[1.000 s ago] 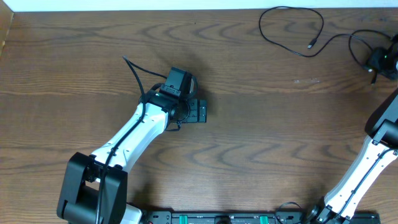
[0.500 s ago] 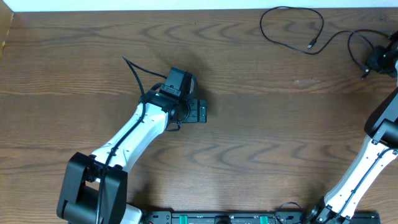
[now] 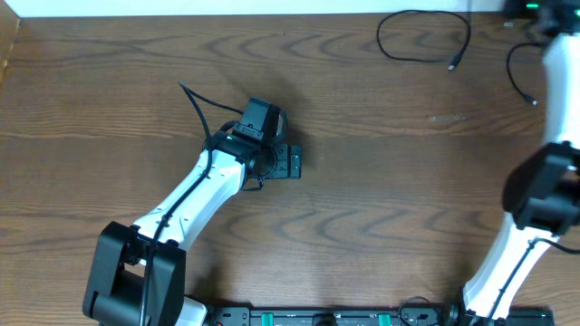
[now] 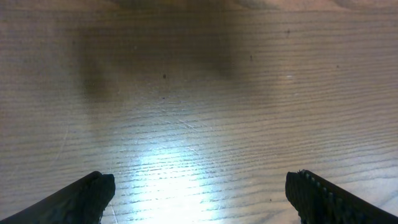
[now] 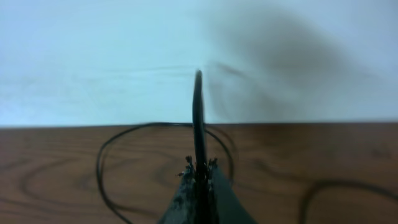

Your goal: Untangle cables

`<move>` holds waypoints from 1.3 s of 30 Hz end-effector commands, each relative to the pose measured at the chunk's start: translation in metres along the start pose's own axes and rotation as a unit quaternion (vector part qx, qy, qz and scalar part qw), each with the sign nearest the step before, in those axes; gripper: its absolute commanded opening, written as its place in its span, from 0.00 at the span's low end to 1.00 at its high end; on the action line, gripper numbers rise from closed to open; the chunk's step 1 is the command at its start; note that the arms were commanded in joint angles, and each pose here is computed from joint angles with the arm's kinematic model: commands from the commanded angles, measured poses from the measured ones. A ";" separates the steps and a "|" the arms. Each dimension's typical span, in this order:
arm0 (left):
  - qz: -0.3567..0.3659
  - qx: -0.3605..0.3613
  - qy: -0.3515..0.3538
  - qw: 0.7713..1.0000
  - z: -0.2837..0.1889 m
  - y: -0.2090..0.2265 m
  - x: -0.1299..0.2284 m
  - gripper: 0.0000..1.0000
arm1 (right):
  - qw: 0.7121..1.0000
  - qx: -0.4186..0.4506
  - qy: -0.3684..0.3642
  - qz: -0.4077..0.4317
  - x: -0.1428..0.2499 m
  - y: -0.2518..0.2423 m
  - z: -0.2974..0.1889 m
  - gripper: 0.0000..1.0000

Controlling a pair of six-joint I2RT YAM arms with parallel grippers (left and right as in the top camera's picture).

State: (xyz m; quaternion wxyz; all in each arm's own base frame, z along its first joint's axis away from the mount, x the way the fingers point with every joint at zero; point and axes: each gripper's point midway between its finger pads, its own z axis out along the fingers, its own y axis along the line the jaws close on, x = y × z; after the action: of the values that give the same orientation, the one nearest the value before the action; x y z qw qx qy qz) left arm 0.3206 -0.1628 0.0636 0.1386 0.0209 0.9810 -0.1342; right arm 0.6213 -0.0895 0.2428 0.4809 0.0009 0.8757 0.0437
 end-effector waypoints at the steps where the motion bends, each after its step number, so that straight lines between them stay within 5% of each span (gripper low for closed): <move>1: 0.000 -0.003 -0.012 1.000 -0.006 0.000 -0.005 0.95 | 0.995 0.053 0.047 -0.070 0.044 0.024 0.056 0.01; 5: 0.000 -0.002 -0.012 1.000 -0.006 0.000 -0.005 0.95 | 0.982 0.134 0.079 -0.109 0.083 0.023 0.094 0.01; 11: 0.000 -0.003 -0.012 1.000 -0.006 0.000 -0.005 0.95 | 0.959 0.125 0.155 -0.202 0.160 0.044 0.142 0.01; 20: 0.000 -0.003 -0.012 1.000 -0.006 0.000 -0.005 0.95 | 0.958 0.092 0.168 -0.213 0.182 0.072 0.154 0.17; 22: 0.000 -0.003 -0.012 1.000 -0.006 0.000 -0.005 0.95 | 0.958 0.091 0.172 -0.212 0.185 0.072 0.154 0.25; 24: 0.000 -0.003 -0.012 1.000 -0.006 0.000 -0.005 0.95 | 0.954 0.114 0.177 -0.213 0.186 0.062 0.152 0.65; 27: 0.000 -0.003 -0.012 1.000 -0.006 0.000 -0.005 0.95 | 0.958 0.161 0.157 -0.177 0.169 0.045 0.146 0.99; 39: 0.000 -0.003 -0.012 1.000 -0.006 0.000 -0.005 0.95 | 0.980 0.161 0.101 -0.056 0.067 0.040 0.048 0.99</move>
State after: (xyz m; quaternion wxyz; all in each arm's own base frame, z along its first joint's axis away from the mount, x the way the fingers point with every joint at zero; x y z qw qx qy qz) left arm 0.3206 -0.1628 0.0636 0.1386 0.0209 0.9810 -0.1342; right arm 0.6290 -0.0257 0.0942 0.3316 -0.0443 0.9304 -0.1497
